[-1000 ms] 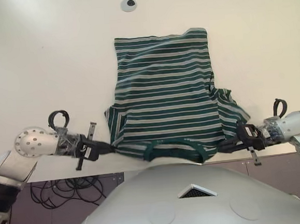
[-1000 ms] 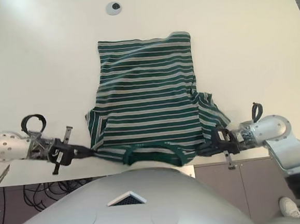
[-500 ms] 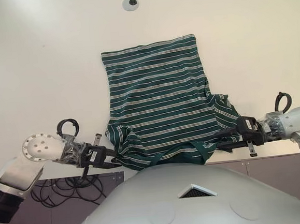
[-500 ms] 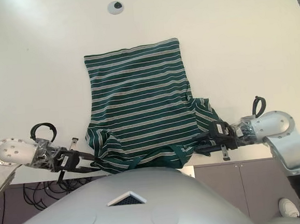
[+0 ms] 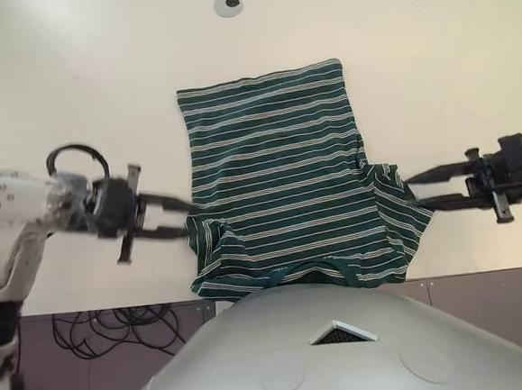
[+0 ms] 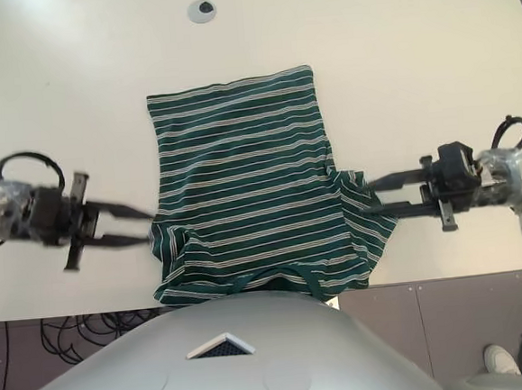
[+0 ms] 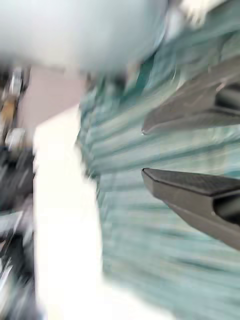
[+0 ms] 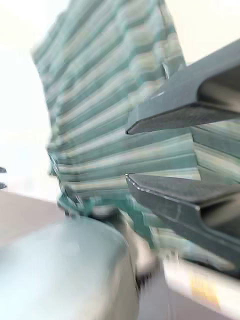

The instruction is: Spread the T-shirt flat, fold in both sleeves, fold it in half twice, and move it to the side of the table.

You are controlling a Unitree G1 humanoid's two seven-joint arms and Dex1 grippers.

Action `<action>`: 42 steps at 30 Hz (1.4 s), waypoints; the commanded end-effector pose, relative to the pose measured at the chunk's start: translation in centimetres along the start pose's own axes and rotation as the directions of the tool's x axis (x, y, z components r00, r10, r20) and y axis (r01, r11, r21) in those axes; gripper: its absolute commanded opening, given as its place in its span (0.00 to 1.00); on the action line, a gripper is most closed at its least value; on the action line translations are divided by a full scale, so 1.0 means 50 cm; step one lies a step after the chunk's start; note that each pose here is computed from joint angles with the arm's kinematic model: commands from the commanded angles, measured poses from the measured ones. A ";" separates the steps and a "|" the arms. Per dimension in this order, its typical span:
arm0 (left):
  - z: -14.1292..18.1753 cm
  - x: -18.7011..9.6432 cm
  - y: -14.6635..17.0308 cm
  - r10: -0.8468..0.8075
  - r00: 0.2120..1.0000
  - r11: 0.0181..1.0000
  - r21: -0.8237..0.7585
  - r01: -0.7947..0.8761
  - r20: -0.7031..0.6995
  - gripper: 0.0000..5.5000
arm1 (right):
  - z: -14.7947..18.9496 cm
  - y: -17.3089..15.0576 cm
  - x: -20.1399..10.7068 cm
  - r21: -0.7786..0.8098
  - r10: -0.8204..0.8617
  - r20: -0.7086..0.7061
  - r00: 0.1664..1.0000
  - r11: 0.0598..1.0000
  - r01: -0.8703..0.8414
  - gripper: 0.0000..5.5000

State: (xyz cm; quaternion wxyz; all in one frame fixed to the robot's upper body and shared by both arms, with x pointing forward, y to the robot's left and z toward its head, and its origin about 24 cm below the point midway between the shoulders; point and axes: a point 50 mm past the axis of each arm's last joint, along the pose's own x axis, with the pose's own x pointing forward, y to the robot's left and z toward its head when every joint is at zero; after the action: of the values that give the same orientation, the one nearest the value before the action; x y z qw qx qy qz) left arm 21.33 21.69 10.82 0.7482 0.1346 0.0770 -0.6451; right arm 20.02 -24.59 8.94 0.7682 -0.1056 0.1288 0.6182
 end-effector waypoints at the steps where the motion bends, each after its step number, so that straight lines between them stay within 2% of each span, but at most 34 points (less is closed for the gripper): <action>1: -0.098 0.045 0.051 0.190 0.964 0.982 0.060 -0.182 -0.188 0.22 | -0.051 -0.073 0.100 -0.093 -0.195 -0.071 0.978 0.978 0.188 0.26; 4: -0.182 0.063 0.059 0.214 0.894 0.975 0.148 -0.169 -0.394 0.22 | -0.073 -0.103 0.171 -0.132 -0.281 -0.146 0.948 0.956 0.263 0.26; 7: -0.229 0.058 0.077 0.249 0.821 0.965 0.200 -0.168 -0.514 0.22 | -0.105 -0.122 0.201 -0.162 -0.347 -0.256 0.902 0.936 0.313 0.26; 10: -0.256 0.043 0.097 0.296 0.724 0.947 0.291 -0.136 -0.623 0.22 | -0.134 -0.137 0.211 -0.192 -0.387 -0.348 0.854 0.921 0.339 0.26; 12: -0.252 0.046 0.123 0.362 0.681 0.916 0.379 -0.132 -0.636 0.22 | -0.137 -0.150 0.223 -0.204 -0.408 -0.358 0.840 0.912 0.356 0.26; 13: -0.243 0.051 0.141 0.407 0.670 0.889 0.437 -0.136 -0.620 0.22 | -0.136 -0.158 0.232 -0.215 -0.423 -0.361 0.831 0.905 0.367 0.26; 17: -0.187 0.088 0.194 0.540 0.715 0.774 0.596 -0.215 -0.444 0.22 | -0.122 -0.190 0.265 -0.263 -0.491 -0.351 0.797 0.869 0.420 0.26; 20: -0.166 0.092 0.207 0.580 0.733 0.725 0.635 -0.266 -0.355 0.22 | -0.102 -0.216 0.272 -0.283 -0.558 -0.306 0.771 0.827 0.486 0.26; 22: -0.144 0.079 0.223 0.644 0.716 0.669 0.651 -0.358 -0.267 0.22 | -0.085 -0.226 0.265 -0.287 -0.582 -0.238 0.778 0.807 0.516 0.26; 25: -0.082 0.054 0.249 0.714 0.699 0.592 0.571 -0.569 -0.043 0.22 | -0.037 -0.232 0.246 -0.328 -0.553 -0.058 0.831 0.797 0.508 0.26; 28: -0.047 0.030 0.249 0.686 0.723 0.621 0.453 -0.640 0.080 0.22 | -0.005 -0.220 0.217 -0.364 -0.485 0.073 0.871 0.800 0.476 0.26; 32: -0.051 -0.004 0.214 0.611 0.784 0.716 0.346 -0.606 0.108 0.22 | -0.007 -0.184 0.166 -0.397 -0.430 0.095 0.898 0.811 0.430 0.26; 36: -0.126 -0.025 0.097 0.382 0.923 0.912 0.183 -0.367 -0.054 0.22 | -0.025 -0.103 0.123 -0.357 -0.323 0.063 0.944 0.876 0.323 0.26; 39: -0.154 -0.030 0.039 0.294 0.949 0.954 0.101 -0.284 -0.114 0.22 | -0.046 -0.061 0.096 -0.328 -0.299 -0.018 0.954 0.903 0.276 0.26; 42: -0.176 -0.038 0.021 0.281 0.942 0.960 0.063 -0.274 -0.181 0.22 | -0.064 -0.054 0.071 -0.315 -0.331 -0.097 0.939 0.905 0.286 0.26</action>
State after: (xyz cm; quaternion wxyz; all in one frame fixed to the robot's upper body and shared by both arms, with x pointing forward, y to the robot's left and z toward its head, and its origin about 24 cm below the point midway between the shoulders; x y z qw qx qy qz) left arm 22.66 25.73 2.97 0.8241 0.2021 0.0993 -0.5197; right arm 23.31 -21.92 4.57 0.8241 -0.2644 0.0522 0.4982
